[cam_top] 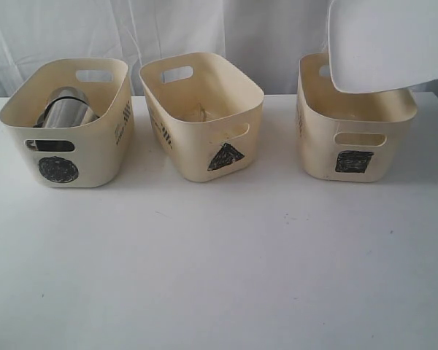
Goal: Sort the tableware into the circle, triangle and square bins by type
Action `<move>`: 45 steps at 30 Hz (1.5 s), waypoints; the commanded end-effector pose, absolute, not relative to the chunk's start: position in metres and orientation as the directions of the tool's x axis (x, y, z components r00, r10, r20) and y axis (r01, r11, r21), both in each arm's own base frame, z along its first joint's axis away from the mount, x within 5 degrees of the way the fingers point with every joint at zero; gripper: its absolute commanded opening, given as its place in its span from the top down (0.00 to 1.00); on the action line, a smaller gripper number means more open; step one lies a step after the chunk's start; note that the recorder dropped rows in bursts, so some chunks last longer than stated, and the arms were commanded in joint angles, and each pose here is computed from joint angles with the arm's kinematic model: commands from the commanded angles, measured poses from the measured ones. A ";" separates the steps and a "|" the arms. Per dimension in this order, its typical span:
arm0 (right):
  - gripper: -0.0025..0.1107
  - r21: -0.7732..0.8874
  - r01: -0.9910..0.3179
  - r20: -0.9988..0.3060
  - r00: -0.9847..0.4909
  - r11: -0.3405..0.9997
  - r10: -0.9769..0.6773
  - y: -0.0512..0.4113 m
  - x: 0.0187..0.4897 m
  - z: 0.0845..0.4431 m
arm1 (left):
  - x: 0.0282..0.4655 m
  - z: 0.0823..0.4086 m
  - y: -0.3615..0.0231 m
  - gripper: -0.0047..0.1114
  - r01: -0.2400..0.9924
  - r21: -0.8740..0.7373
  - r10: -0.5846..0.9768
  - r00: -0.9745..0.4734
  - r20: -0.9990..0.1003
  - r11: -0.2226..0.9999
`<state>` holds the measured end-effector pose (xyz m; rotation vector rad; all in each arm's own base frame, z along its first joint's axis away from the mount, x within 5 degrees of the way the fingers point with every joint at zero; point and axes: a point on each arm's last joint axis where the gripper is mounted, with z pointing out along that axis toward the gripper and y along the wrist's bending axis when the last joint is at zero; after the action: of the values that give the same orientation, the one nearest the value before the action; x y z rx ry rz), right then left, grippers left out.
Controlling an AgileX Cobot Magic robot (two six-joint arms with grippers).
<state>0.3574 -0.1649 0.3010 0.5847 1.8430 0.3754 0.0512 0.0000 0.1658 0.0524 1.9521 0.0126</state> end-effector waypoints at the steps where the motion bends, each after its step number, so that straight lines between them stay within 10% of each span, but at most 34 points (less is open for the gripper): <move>1: 0.98 0.460 0.195 -0.827 -0.261 0.866 0.498 -0.156 0.372 0.303 | 0.051 0.165 0.000 0.96 0.028 0.033 0.041 -0.372 -0.927 0.999; 22: 0.98 0.172 0.146 -0.915 -0.342 0.974 0.213 -0.138 0.388 0.292 | 0.051 0.165 0.000 0.96 0.028 0.033 0.041 -0.372 -0.927 0.999; 30: 0.71 0.162 0.138 -0.916 -0.348 0.977 0.201 -0.138 0.388 0.292 | 0.051 0.165 0.000 0.96 0.028 0.033 0.041 -0.372 -0.927 0.999; 34: 0.71 0.192 0.047 -0.923 -0.332 0.980 0.196 -0.127 0.383 0.306 | 0.051 0.165 0.000 0.96 0.028 0.033 0.041 -0.372 -0.927 0.999; 37: 0.98 0.283 -0.038 -0.923 -0.282 0.958 0.261 -0.111 0.367 0.339 | 0.051 0.165 0.000 0.96 0.028 0.033 0.041 -0.372 -0.927 0.999; 45: 0.98 0.551 -0.072 -0.821 -0.224 0.831 0.525 -0.053 0.306 0.387 | 0.051 0.165 0.000 0.96 0.028 0.033 0.041 -0.372 -0.927 0.999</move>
<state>0.3326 -0.0839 0.3738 0.3869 1.7463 0.5239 0.0512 0.0000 0.1658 0.0524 1.9521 0.0126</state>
